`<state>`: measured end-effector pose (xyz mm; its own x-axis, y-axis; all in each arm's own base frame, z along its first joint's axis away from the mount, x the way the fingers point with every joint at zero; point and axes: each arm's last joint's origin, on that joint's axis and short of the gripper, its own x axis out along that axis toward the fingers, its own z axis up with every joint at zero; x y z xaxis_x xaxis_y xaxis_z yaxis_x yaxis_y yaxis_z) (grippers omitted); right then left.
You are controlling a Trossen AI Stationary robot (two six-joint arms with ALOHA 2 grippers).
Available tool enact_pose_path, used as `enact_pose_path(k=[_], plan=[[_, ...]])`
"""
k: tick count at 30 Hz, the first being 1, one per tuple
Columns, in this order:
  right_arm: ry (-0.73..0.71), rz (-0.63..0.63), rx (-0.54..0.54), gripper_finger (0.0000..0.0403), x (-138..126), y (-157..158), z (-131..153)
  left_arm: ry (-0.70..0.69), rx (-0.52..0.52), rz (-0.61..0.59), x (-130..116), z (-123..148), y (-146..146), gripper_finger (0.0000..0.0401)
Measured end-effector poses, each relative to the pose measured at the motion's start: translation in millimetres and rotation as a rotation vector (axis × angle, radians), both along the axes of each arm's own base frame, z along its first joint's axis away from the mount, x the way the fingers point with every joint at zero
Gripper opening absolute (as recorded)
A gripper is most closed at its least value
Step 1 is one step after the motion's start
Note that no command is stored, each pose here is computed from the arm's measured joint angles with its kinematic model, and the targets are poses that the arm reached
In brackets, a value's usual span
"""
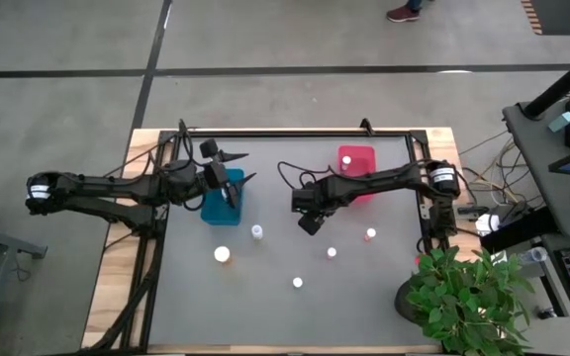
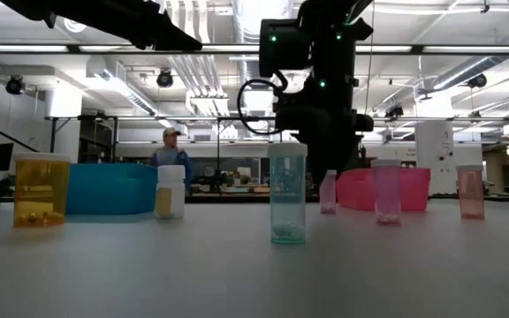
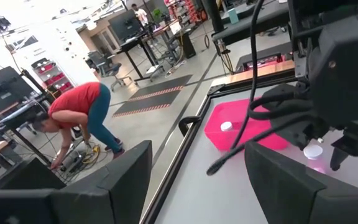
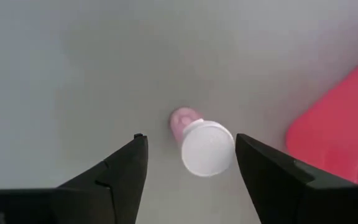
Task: Pick and place medicine bottles into bin by pill shape (circle, oval)
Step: Put the top pink tablet bottle into the red bin
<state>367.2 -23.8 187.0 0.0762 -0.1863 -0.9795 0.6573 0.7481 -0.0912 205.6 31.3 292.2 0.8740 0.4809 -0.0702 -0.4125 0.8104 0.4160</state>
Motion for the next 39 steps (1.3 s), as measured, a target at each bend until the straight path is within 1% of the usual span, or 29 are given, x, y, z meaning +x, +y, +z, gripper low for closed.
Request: enact_pose_path(k=[6,20,23,28,33,39], plan=[[-0.005,0.007,-0.002,0.0204,3,-1,-5,0.000,0.000,0.000,0,0,0,0.0238],[-0.012,0.008,-0.002,0.0105,3,-1,-3,0.007,0.000,0.000,1,-2,0,0.0238],[-0.012,0.010,-0.002,0.0099,3,-1,-3,0.007,0.000,0.000,1,-1,0,0.0238],[-0.019,0.015,-0.003,0.0114,2,0,0,0.007,0.000,0.000,1,-1,0,0.0238],[-0.059,0.024,-0.007,0.0113,-4,-1,20,0.007,0.000,0.000,1,-2,0,0.0238],[-0.170,0.034,-0.023,0.0105,-19,-10,63,0.006,0.000,0.000,1,-1,0,0.0238]])
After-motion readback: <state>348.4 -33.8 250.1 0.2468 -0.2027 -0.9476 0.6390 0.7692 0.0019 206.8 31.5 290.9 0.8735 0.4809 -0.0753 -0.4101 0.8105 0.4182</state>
